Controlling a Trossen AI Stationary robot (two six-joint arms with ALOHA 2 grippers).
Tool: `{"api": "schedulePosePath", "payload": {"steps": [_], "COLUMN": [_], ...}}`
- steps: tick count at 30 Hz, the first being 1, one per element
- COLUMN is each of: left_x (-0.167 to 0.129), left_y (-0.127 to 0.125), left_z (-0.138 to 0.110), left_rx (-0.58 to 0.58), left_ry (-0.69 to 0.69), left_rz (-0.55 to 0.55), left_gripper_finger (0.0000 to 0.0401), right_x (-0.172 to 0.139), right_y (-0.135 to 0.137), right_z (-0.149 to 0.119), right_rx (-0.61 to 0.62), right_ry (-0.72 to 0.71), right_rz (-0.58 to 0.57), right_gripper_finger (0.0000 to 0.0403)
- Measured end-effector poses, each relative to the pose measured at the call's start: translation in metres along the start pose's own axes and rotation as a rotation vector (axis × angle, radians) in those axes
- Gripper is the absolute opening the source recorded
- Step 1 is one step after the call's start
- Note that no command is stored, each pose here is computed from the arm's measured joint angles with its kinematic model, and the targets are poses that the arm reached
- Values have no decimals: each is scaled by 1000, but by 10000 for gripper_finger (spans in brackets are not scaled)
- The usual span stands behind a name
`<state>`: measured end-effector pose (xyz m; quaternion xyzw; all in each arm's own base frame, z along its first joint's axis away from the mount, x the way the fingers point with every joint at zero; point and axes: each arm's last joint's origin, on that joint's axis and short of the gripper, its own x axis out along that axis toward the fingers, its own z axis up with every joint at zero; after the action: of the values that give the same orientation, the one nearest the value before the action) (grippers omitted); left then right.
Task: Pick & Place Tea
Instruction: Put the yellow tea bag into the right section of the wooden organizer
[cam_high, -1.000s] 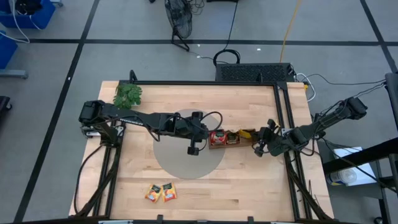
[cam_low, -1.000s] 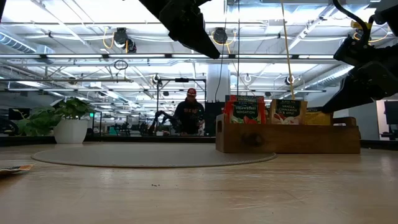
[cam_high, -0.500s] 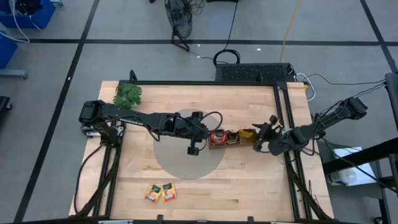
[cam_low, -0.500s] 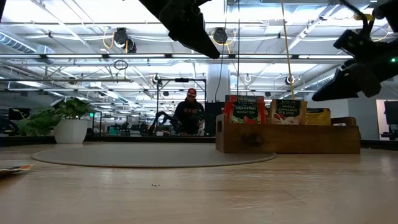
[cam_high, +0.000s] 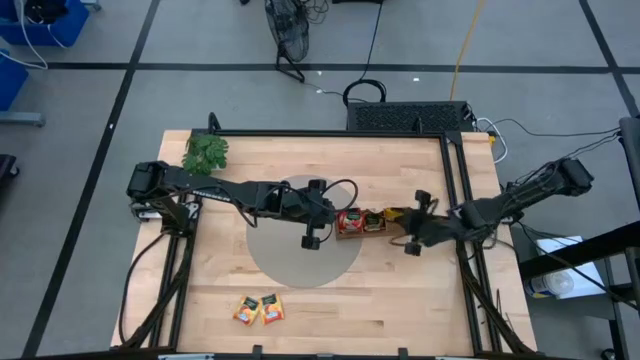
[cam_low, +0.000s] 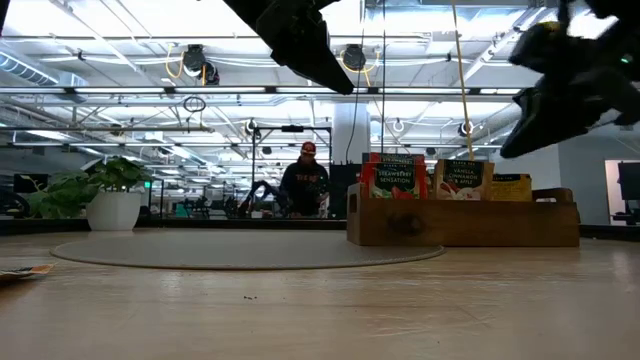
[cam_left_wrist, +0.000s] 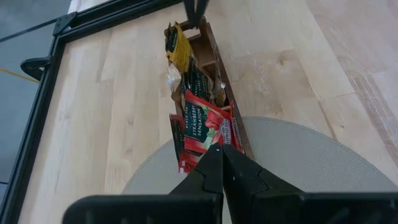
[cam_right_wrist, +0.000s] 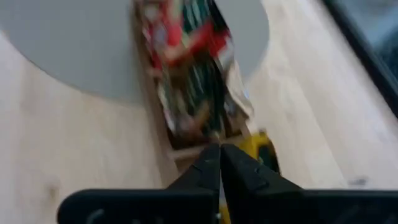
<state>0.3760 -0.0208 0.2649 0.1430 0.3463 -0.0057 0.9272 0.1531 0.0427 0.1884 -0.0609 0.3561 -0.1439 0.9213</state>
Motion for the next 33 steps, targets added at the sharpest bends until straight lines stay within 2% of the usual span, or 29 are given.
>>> {"api": "schedulePosePath", "payload": {"steps": [5,8,13,18,23,26,29,33], "left_x": [0,0,0,0,0,0,0,-6], "left_y": [0,0,0,0,0,0,-1,-6], "left_z": [0,1,1,0,0,0,-3,-12], "left_rx": [0,-2,-2,-5,-6,-27,-88,-14], "left_ry": [0,-6,-7,-5,1,1,29,147], "left_rz": [0,2,2,-3,-5,-5,-10,-41], "left_gripper_finger": [8,8,8,8,8,8,8,8], "right_x": [17,33,53,63,64,59,51,31], "right_y": [6,8,4,0,-1,0,3,8], "right_z": [24,24,17,13,12,14,17,24], "right_rx": [-41,-79,-91,-86,-108,-111,-93,-62], "right_ry": [287,437,550,596,583,550,509,406], "right_rz": [0,-1,-54,-85,-149,-176,-157,-112], "right_gripper_finger": [0,0,0,0,0,0,0,0]}}
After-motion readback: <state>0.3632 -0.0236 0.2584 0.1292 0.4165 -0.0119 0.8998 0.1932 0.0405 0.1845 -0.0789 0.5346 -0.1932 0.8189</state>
